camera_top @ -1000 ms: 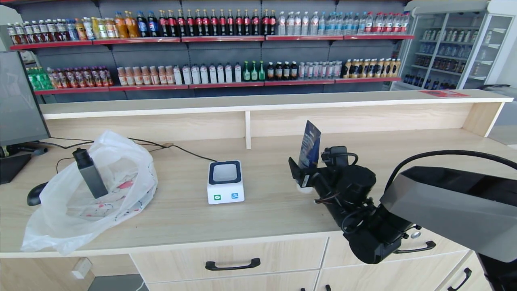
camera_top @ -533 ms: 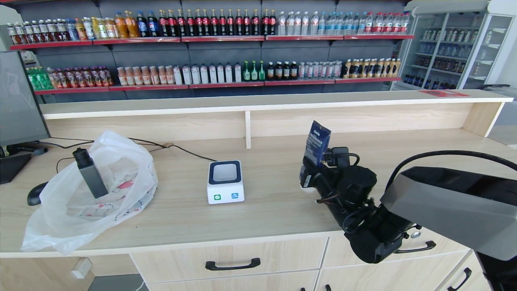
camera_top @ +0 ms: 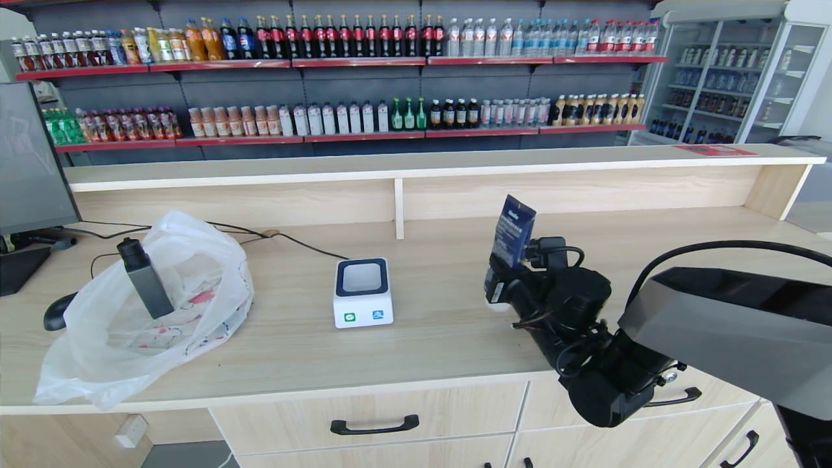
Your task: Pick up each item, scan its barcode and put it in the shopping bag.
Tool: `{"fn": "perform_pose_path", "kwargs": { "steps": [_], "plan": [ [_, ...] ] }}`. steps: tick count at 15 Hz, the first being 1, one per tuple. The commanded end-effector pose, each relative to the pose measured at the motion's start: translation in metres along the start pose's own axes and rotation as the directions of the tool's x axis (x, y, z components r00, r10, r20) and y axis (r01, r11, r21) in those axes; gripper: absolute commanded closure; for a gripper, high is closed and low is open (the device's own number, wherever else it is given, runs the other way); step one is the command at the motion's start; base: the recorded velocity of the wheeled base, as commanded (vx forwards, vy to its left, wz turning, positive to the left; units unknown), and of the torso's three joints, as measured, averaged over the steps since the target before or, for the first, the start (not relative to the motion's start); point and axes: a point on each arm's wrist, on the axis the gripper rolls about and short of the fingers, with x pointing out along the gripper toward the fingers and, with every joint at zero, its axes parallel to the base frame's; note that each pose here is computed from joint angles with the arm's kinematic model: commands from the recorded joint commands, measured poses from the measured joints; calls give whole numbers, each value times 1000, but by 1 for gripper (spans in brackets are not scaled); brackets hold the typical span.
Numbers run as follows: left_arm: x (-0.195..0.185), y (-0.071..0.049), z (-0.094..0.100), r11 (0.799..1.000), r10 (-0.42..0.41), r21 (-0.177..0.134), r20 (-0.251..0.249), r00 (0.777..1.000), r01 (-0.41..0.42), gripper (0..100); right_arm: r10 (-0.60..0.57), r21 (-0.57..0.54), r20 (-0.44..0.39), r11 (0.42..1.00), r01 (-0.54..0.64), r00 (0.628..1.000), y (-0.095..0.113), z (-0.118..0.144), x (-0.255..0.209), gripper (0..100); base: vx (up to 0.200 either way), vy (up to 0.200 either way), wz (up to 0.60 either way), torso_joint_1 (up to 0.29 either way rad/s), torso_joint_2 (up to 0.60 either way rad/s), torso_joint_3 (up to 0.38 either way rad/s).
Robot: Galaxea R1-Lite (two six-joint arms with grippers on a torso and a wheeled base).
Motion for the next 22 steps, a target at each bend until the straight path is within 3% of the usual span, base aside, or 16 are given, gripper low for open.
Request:
{"fn": "perform_pose_path", "kwargs": {
  "steps": [1,6,12,22],
  "plan": [
    [0,0,0,1000,0,-1,2,1000,0,100,-1,4,22,1000,1,1000,-2,17,-7,100,0,0,0,0,0,0],
    [0,0,0,1000,0,6,-1,1000,0,100,-1,14,70,1000,0,998,-5,55,-28,100,0,0,0,0,0,0],
    [0,0,0,1000,-2,6,-1,1000,2,100,4,14,103,1000,-6,995,-14,104,-86,100,0,0,0,0,0,0],
    [0,0,0,1000,-2,6,-1,1000,2,100,-3,33,164,999,-3,987,-29,140,-139,100,0,0,0,0,0,0]
  ]
}}
